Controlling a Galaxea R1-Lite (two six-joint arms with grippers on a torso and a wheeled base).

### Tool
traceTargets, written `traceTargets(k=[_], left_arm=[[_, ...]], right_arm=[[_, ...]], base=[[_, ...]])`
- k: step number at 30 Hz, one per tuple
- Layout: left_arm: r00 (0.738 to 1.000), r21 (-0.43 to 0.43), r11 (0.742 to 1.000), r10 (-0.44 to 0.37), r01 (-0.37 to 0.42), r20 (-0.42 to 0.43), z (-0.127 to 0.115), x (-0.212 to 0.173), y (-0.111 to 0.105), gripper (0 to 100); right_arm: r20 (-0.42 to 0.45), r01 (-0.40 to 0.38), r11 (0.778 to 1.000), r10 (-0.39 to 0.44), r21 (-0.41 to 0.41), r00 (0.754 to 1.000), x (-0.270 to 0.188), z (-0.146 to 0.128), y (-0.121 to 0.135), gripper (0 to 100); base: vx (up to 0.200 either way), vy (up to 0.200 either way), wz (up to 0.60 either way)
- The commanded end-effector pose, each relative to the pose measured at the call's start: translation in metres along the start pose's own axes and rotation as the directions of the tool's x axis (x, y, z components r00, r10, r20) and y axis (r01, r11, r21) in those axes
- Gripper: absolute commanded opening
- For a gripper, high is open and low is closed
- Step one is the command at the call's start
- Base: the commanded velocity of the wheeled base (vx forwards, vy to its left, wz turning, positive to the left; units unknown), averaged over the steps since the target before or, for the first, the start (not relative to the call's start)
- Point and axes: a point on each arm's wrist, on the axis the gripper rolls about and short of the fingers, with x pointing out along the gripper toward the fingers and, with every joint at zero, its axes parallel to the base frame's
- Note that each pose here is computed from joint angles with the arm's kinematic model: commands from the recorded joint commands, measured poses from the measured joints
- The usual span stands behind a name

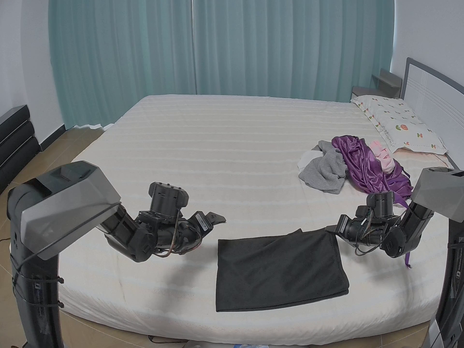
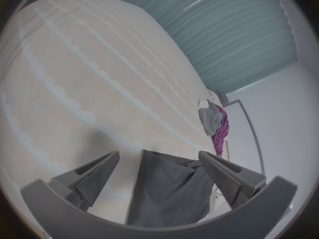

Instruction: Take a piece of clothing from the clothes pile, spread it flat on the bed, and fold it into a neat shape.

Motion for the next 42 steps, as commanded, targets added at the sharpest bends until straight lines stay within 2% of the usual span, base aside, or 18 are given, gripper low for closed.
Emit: traceTargets(k=[1, 14, 15, 25, 38, 42], left_arm=[[0.999, 0.089, 0.996, 0.025, -0.021, -0.048, -0.020, 0.033, -0.002, 100], [0.996, 0.133, 0.990, 0.048, -0.038, -0.072, -0.020, 0.045, 0.001, 100], [0.996, 0.134, 0.990, 0.047, -0.037, -0.070, -0.019, 0.045, 0.001, 0], [0.998, 0.146, 0.989, 0.036, -0.027, -0.060, -0.015, 0.053, 0.001, 0], [0.995, 0.112, 0.989, 0.094, -0.095, 0.010, -0.014, 0.051, 0.006, 0], [0.996, 0.111, 0.989, 0.093, -0.093, 0.013, -0.014, 0.051, 0.006, 0]], right_arm=[[-0.012, 0.003, 1.000, -0.003, 0.007, 1.000, 0.004, -0.004, -0.003, 0], [-0.011, 0.000, 1.000, 0.000, 0.005, 1.000, 0.005, -0.004, -0.001, 0], [-0.012, -0.001, 1.000, 0.001, 0.003, 1.000, 0.005, -0.004, -0.002, 0], [-0.009, -0.004, 1.000, 0.004, 0.002, 1.000, 0.006, -0.004, -0.002, 0], [0.006, -0.004, 1.000, 0.004, -0.001, 1.000, 0.015, 0.000, -0.004, 0], [0.019, 0.028, 1.000, -0.028, -0.002, 0.999, 0.024, 0.000, -0.007, 0]], base=[[0.000, 0.000, 0.00], [0.000, 0.000, 0.00], [0.000, 0.000, 0.00], [0.000, 0.000, 0.00], [0.000, 0.000, 0.00], [0.000, 0.000, 0.00]])
